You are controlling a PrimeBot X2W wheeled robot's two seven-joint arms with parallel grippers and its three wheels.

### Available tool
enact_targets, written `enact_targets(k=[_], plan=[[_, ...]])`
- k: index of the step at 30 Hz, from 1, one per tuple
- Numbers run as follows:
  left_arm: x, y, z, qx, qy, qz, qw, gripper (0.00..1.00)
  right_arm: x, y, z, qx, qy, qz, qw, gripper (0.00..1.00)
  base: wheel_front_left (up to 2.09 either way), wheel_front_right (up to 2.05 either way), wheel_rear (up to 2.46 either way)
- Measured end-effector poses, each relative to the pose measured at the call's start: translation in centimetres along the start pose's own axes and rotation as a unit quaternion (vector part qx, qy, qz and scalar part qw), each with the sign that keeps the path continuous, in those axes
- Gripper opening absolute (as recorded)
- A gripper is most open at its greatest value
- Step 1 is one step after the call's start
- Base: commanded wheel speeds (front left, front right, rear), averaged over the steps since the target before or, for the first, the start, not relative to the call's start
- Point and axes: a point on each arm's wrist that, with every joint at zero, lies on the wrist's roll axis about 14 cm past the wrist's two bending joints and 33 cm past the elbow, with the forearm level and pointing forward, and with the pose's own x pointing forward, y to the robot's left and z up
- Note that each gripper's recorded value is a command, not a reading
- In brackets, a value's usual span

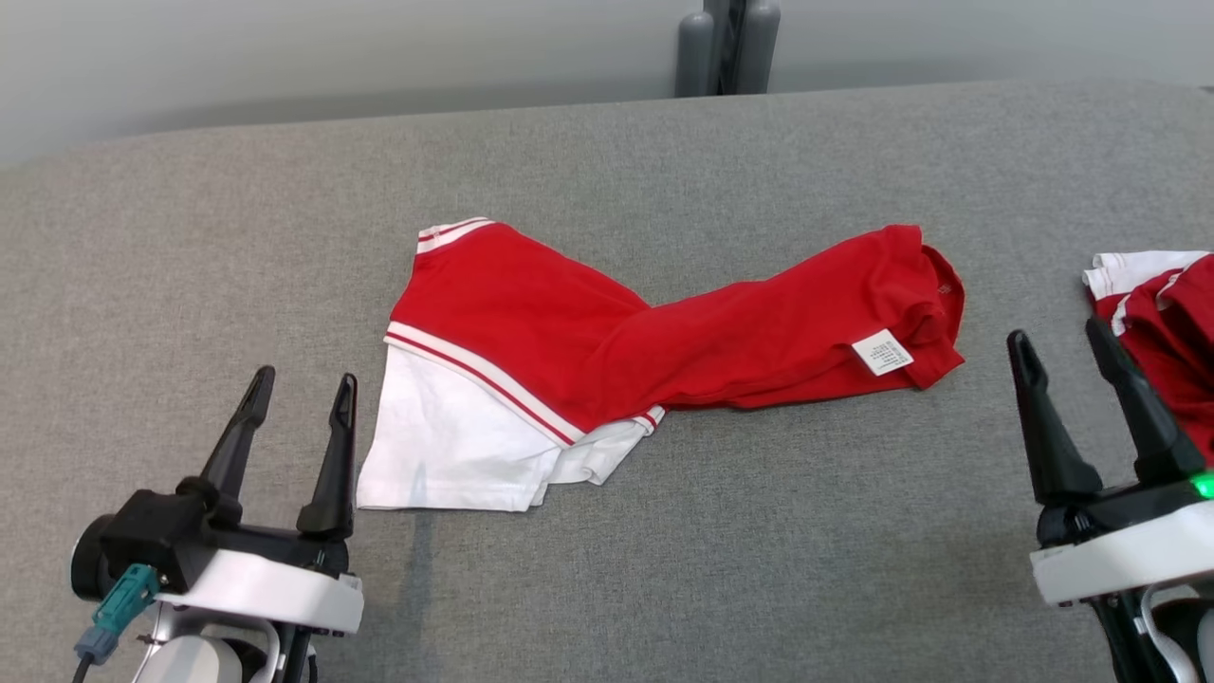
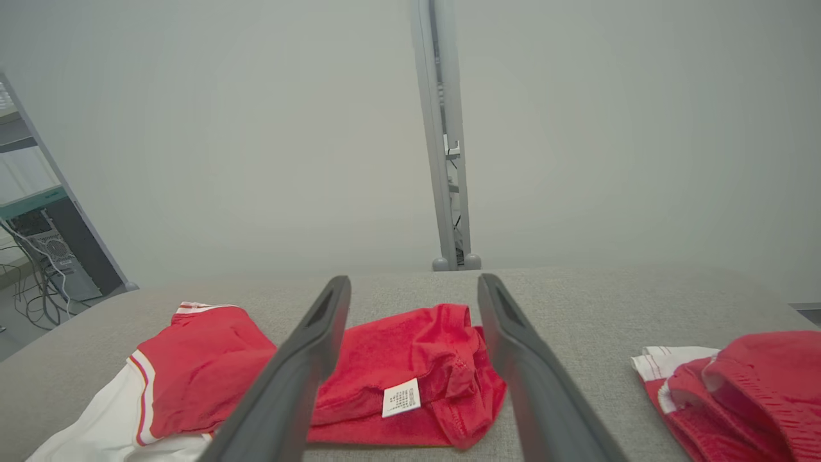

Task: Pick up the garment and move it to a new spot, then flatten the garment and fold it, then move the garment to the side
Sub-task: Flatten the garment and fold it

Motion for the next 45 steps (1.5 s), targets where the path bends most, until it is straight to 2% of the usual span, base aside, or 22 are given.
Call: enact_targets(k=[11, 32, 38, 45], plan=[[-2.5, 0.0, -0.6, 0.001, 0.027, 0.011, 1.0, 1.0, -2.4, 0.4, 0.6, -0.028, -0.006, -0.012, 1.0, 1.0, 0.0, 0.0, 0.0], [-3.2, 0.0, -1.4, -0.001, 0.053, 0.014, 0.999, 1.0, -2.2, 0.5, 0.8, -0.035, 0.001, -0.01, 0.999, 1.0, 0.0, 0.0, 0.0], [-2.5, -0.1, -4.7, -0.028, 0.12, 0.0, 0.992, 1.0, -1.4, 0.8, 0.3, -0.036, 0.006, -0.004, 0.999, 1.0, 0.0, 0.0, 0.0], [-2.8, 0.3, -10.6, -0.079, 0.244, -0.001, 0.967, 1.0, -1.3, 0.0, -0.7, -0.033, 0.018, -0.017, 0.999, 1.0, 0.0, 0.0, 0.0]])
